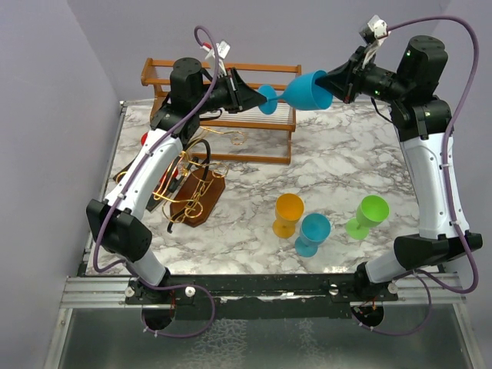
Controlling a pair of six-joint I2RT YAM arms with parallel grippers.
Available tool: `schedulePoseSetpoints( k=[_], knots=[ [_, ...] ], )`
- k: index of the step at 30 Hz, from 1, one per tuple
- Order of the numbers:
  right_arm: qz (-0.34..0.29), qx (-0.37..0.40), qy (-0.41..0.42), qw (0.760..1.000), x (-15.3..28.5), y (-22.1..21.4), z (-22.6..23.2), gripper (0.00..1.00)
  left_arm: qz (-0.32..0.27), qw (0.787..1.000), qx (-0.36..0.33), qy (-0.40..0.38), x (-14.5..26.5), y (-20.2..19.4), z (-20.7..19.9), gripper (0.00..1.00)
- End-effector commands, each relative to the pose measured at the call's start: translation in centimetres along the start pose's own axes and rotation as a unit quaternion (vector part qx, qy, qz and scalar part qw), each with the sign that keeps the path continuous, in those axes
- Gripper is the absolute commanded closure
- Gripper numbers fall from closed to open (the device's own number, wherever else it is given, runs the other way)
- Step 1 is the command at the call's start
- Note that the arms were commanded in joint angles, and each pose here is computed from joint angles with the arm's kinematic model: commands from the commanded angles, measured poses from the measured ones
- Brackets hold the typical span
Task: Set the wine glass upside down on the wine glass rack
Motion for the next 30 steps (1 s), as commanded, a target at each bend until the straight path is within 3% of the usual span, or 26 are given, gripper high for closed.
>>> schedulePoseSetpoints(
  k=[1,6,13,18,27,30],
  knots=[
    [-0.019,0.014,0.007,1.0,0.3,1.1,0.8,0.99,-0.005,1.0,-0.003,-0.007,-0.4,0.3,-0.3,0.97],
    [-0.011,0.019,-0.013,1.0,0.4,0.3,0.1,0.95,-0.014,0.999,-0.034,-0.002,0.0,1.0,-0.6,1.0],
    [0.016,0.047,-0.076,0.996,1.2,-1.2,-1.4,0.48,-0.043,0.989,-0.129,0.054,2.5,3.1,0.2,1.0],
    [0.032,0.093,-0.143,0.985,2.9,-0.9,-2.5,0.2,-0.064,0.962,-0.228,0.136,5.4,5.5,1.8,1.0],
    [0.043,0.163,-0.248,0.954,6.2,0.4,-3.9,0.14,-0.016,0.889,-0.409,0.205,8.2,7.0,1.0,1.0],
    [0.042,0.167,-0.258,0.951,6.7,0.6,-3.8,0.14,0.0,0.855,-0.464,0.231,8.5,7.2,0.5,1.0]
  ],
)
Point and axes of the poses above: each gripper's point midway between its finger pads, its own x axis back along the fingers, its own z axis along the line the jaws close on, y = z × x, the point moved 4 cm from there along x, back along the fingers, and after that the axes turned 4 degrees about -x, right-handed, at the moved point
